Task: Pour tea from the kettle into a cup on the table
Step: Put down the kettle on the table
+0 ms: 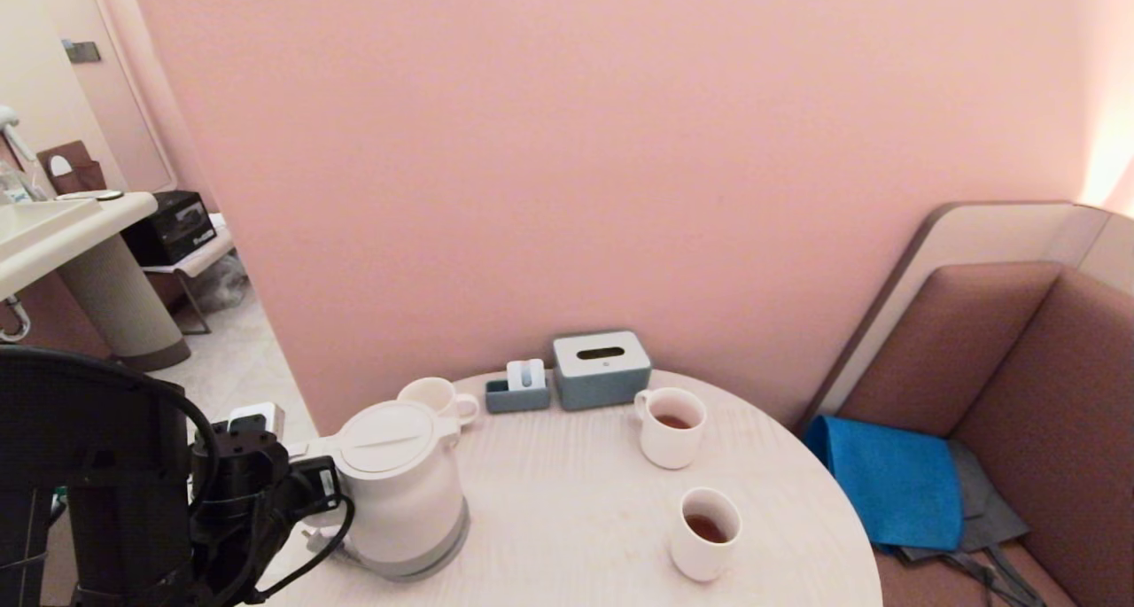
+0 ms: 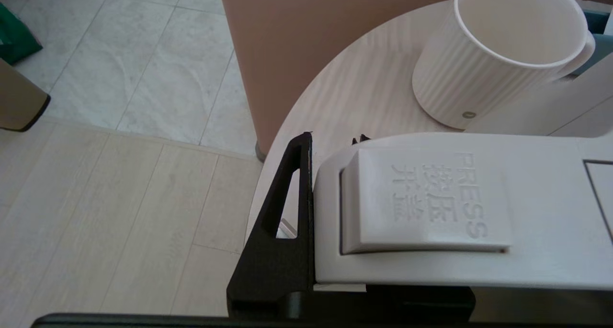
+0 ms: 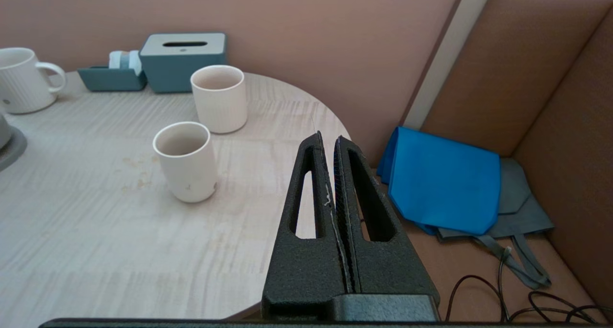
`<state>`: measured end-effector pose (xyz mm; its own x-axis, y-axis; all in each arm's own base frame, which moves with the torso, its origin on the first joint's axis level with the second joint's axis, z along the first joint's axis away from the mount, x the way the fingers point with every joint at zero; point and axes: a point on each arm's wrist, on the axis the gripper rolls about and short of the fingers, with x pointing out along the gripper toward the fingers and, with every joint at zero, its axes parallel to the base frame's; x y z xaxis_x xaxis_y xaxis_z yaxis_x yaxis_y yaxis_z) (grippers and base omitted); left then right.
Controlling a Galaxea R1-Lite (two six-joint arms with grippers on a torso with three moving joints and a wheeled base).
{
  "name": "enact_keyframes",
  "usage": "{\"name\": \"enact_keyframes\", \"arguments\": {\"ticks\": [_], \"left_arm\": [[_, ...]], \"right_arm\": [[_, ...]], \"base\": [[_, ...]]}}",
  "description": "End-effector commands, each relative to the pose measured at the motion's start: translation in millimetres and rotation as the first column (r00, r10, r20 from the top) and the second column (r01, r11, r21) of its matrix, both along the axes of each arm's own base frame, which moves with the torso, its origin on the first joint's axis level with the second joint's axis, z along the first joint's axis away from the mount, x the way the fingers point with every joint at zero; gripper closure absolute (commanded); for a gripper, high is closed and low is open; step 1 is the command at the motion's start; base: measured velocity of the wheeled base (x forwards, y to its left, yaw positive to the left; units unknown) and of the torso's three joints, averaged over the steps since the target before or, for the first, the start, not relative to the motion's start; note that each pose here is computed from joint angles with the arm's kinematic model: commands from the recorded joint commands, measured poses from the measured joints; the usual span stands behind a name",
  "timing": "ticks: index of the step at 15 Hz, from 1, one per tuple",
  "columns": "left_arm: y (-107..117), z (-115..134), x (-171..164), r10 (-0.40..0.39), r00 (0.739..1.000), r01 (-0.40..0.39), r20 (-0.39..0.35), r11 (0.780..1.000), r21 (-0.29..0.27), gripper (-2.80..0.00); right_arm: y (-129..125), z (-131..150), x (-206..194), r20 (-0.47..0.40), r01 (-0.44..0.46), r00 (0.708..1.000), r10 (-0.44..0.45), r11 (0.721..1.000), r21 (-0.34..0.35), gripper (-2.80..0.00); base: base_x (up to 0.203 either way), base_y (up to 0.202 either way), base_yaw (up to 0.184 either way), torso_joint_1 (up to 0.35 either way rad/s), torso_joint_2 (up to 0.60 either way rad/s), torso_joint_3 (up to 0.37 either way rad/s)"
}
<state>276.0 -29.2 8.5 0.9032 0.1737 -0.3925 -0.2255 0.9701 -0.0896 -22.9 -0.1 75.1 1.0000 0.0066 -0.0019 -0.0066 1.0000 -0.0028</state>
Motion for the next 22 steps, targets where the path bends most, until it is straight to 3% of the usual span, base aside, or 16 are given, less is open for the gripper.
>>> {"name": "enact_keyframes", "arguments": {"ticks": [1,6,14,15,22], "left_arm": [[0,-1,2,0.002,1.000,-0.002,0.024,1.000,-0.001,0.00],[-2,-1,15,-0.006,0.998,0.005,0.060,1.000,0.010,0.00],[-2,-5,9,-0.013,1.000,0.012,0.024,1.000,0.028,0.00],[-2,-5,9,-0.013,1.000,0.012,0.026,1.000,0.028,-2.80],[-1,2,-3,-0.018,1.000,0.017,0.016,0.999,0.031,-2.80]], "right_arm": [[0,0,0,-0.001,-0.001,1.000,0.001,1.000,0.000,0.00],[0,0,0,-0.001,-0.001,1.000,0.001,1.000,0.000,0.00],[0,0,0,-0.001,-0.001,1.000,0.001,1.000,0.000,0.00],[0,0,0,-0.001,-0.001,1.000,0.001,1.000,0.000,0.00],[0,0,0,-0.001,-0.001,1.000,0.001,1.000,0.000,0.00]], "base": [[0.000,0.000,0.000,0.000,0.00,0.000],[0.000,0.000,0.000,0.000,0.00,0.000],[0.000,0.000,0.000,0.000,0.00,0.000],[0.000,0.000,0.000,0.000,0.00,0.000],[0.000,0.000,0.000,0.000,0.00,0.000]]}}
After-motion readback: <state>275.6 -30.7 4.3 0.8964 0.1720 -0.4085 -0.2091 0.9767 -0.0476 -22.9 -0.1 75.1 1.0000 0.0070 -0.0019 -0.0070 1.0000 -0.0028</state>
